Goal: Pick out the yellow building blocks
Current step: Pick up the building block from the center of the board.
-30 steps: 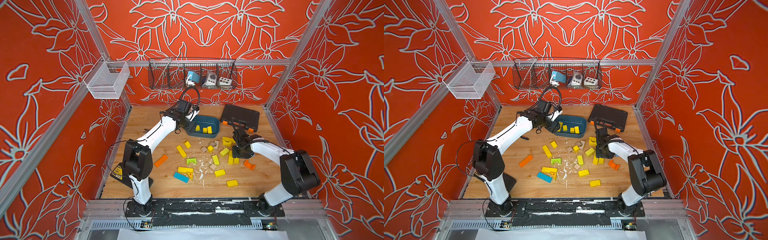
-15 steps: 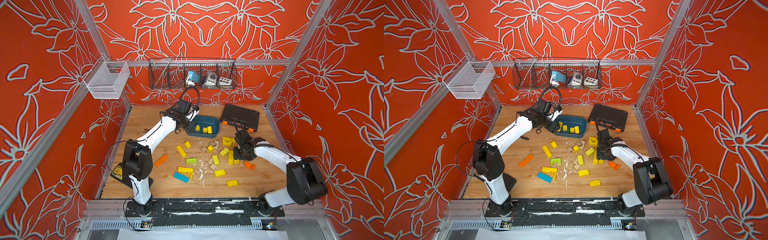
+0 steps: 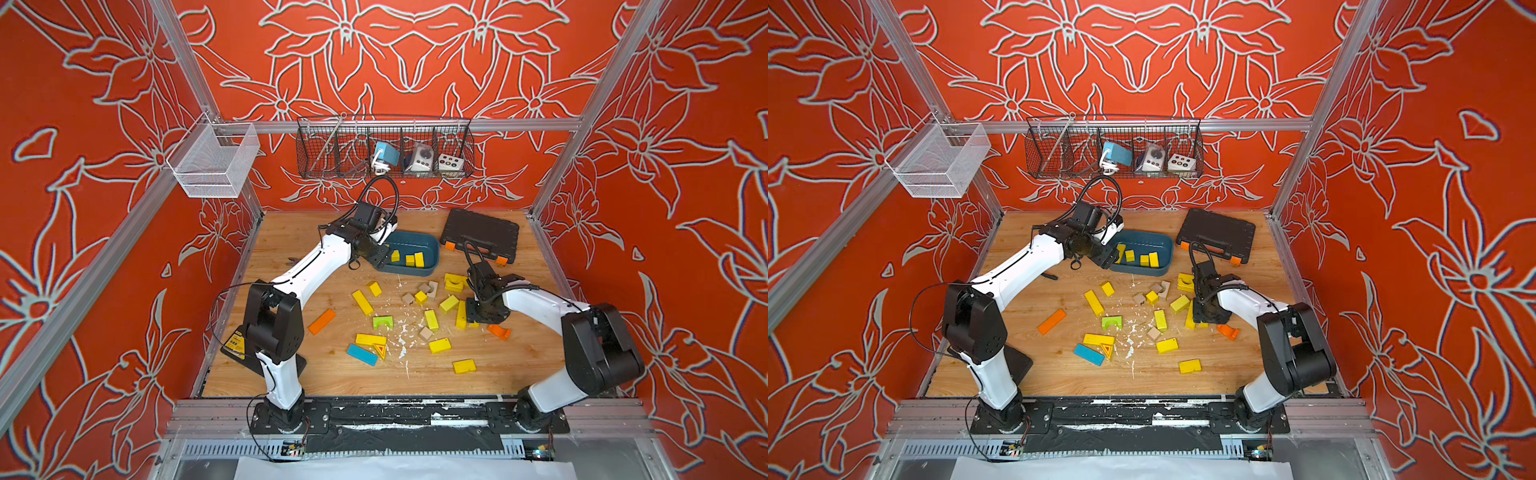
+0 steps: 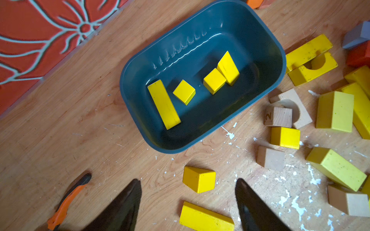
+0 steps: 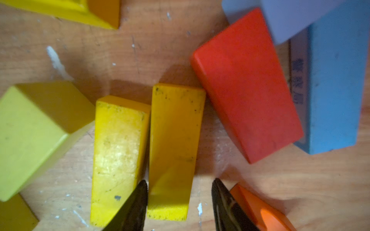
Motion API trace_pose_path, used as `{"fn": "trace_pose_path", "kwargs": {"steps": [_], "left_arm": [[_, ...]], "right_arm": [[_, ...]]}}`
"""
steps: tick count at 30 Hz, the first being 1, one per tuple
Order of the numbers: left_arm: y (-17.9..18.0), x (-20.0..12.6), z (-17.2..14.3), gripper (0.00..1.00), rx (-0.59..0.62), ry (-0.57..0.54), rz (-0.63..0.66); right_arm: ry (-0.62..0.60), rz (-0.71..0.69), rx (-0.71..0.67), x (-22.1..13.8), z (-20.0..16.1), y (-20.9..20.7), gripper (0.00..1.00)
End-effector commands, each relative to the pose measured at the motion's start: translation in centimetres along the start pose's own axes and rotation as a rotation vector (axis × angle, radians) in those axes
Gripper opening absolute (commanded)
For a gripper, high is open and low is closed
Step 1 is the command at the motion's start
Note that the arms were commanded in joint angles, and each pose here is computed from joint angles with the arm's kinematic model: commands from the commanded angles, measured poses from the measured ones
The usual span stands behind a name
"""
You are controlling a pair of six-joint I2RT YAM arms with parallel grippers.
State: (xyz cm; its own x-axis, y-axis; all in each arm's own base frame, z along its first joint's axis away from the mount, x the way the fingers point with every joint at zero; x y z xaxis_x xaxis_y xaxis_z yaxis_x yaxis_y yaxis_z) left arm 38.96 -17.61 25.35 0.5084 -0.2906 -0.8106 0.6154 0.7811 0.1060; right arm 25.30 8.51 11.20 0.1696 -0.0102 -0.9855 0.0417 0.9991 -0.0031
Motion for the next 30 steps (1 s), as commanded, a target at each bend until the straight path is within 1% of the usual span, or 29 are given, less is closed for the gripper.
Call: {"fn": "trace_pose_path", "kwargs": {"steps": [1,8,13,17,19,23,25,30], "left_arm": [[-0.1,-1.4,0.5,0.74,0.010,-0.038,0.011],[-0.4,-2.0,0.0,0.75,0.010,-0.028,-0.006],[-0.7,-3.2,-1.1,0.76,0.034,-0.026,-0.001],[-1.0,-4.3,-2.7,0.81,0.049,-0.009,0.012],[-1.2,-4.5,-3.9,0.83,0.043,0.010,0.020],[-1.4,-4.3,-6.4,0.84,0.016,0.054,0.009],[-1.5,-4.1,-7.7,0.84,0.020,0.078,0.012],[-1.1,-3.9,-9.7,0.84,0.006,0.108,0.027]], "right_arm": [[0.001,0.006,0.005,0.2,0.5,0.1,0.53],[0.009,0.004,-0.027,1.0,0.9,0.3,0.48],[0.028,-0.017,-0.048,1.5,1.2,0.3,0.40],[0.032,-0.011,-0.055,1.4,1.3,0.4,0.31],[0.030,-0.002,-0.057,1.1,1.3,0.4,0.28],[-0.006,0.016,-0.051,-0.6,1.2,0.3,0.24],[-0.040,0.030,-0.045,-1.9,1.1,0.2,0.24],[-0.119,0.098,-0.061,-5.8,1.4,0.4,0.22]]}}
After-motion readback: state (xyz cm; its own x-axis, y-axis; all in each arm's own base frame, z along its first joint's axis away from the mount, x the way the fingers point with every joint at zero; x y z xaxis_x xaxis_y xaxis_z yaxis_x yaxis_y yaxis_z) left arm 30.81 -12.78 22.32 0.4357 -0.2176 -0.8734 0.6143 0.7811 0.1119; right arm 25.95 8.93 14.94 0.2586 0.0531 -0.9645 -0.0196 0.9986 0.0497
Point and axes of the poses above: each gripper's point midway between its finger pads, its own x axis out along the fingers, its own y axis along the line the jaws close on, z = x × y, the point moved 9 cm from there along -x, back along the fingers, and after that the axes turned 1 degree about x, right-handed, at the moved point
